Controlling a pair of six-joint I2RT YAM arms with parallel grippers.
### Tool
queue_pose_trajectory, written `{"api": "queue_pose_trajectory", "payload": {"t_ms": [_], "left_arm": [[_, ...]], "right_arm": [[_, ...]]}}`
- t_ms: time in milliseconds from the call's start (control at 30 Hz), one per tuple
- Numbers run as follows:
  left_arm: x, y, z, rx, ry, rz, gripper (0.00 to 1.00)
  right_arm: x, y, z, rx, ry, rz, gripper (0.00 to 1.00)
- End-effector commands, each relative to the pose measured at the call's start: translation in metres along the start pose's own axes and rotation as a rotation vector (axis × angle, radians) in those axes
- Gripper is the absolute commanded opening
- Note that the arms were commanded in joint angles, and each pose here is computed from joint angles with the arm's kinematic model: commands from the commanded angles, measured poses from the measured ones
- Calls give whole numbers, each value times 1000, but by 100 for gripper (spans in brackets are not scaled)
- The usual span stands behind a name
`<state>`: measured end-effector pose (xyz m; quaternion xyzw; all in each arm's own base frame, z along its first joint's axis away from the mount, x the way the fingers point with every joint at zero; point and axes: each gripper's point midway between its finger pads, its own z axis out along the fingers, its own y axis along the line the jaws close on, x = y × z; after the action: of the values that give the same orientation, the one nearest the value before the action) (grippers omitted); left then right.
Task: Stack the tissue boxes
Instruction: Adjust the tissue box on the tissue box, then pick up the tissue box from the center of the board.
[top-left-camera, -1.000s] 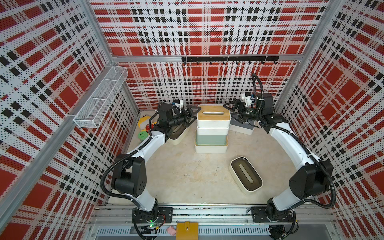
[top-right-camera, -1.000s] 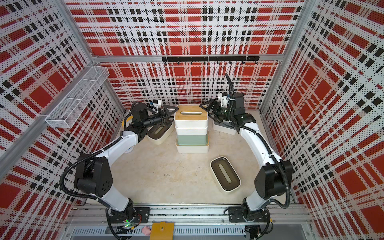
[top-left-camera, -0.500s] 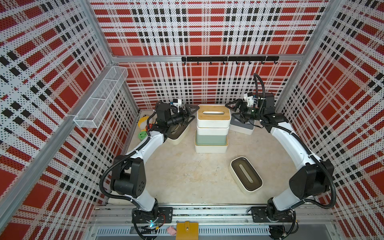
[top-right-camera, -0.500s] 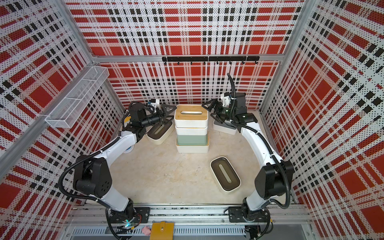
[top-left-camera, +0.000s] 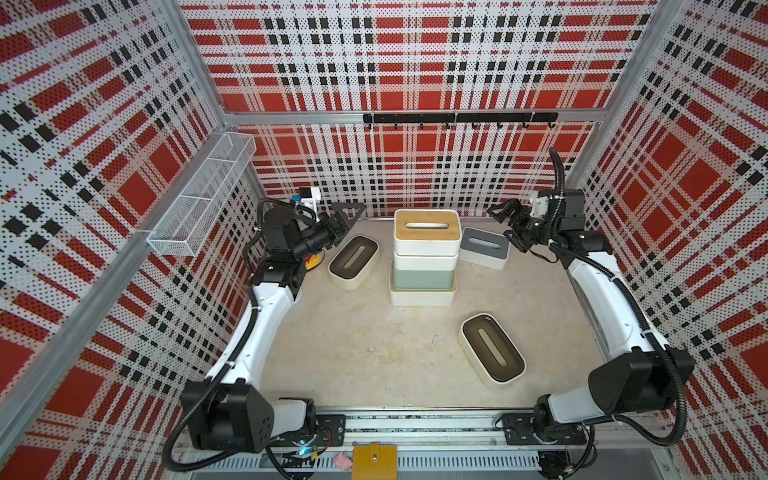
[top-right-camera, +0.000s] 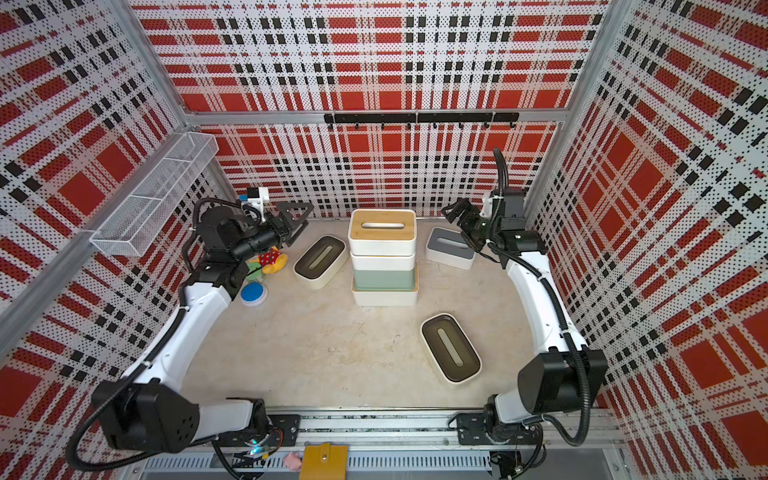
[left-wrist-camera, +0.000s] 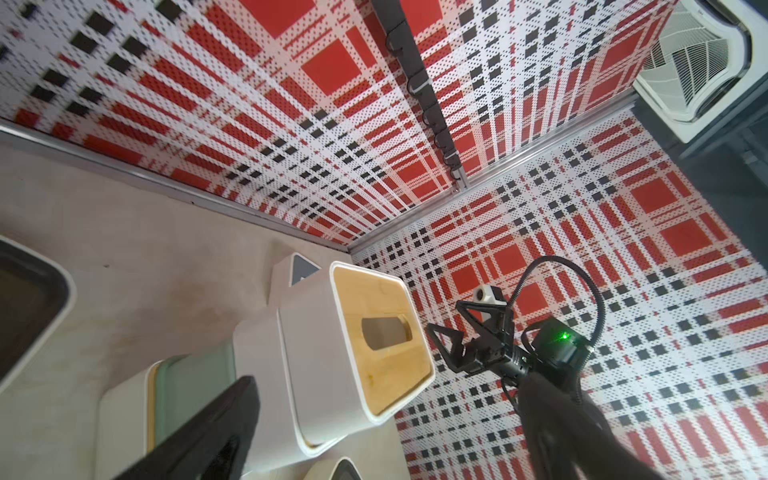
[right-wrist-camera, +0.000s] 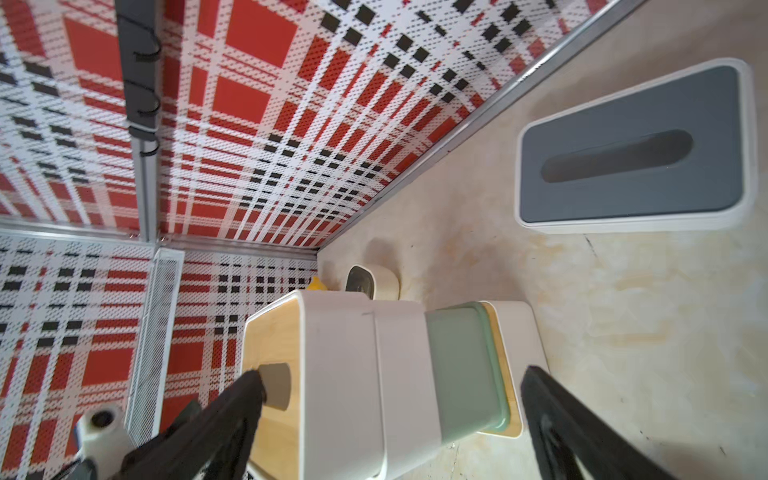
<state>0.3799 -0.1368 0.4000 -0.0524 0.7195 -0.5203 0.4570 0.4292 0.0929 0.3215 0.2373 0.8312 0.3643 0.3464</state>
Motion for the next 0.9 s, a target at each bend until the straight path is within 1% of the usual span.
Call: {"api": "queue_pose_trajectory", "payload": {"t_ms": [0, 133, 200, 300, 433, 500, 567, 633, 700, 867], "left_arm": [[12, 9, -20, -98, -20, 138, 100], [27, 19, -41, -182, -60, 306, 99], [39, 24, -50, -197, -77, 379, 99], [59, 30, -56, -184, -104, 471, 99], [91, 42, -51, -149, -90, 546, 99], [105, 42, -49, -106, -102, 596, 99], [114, 42, -50, -73, -129, 632, 99], [119, 42, -51, -55, -151, 650, 99], [121, 43, -52, -48, -157, 647, 99], [121, 43, -51, -40, -153, 643, 100]], "right_arm": [[2, -43, 3, 164, -27, 110, 100], [9, -79, 16, 294, -28, 234, 100], [14, -94, 25, 333, -24, 298, 100], [18, -110, 40, 374, -23, 378, 100], [17, -125, 63, 418, -29, 474, 100], [15, -132, 76, 431, -35, 525, 99], [11, -138, 87, 449, -50, 568, 98], [9, -144, 99, 465, -62, 614, 94], [7, -151, 111, 470, -69, 663, 90], [1, -166, 136, 495, -96, 746, 87]]}}
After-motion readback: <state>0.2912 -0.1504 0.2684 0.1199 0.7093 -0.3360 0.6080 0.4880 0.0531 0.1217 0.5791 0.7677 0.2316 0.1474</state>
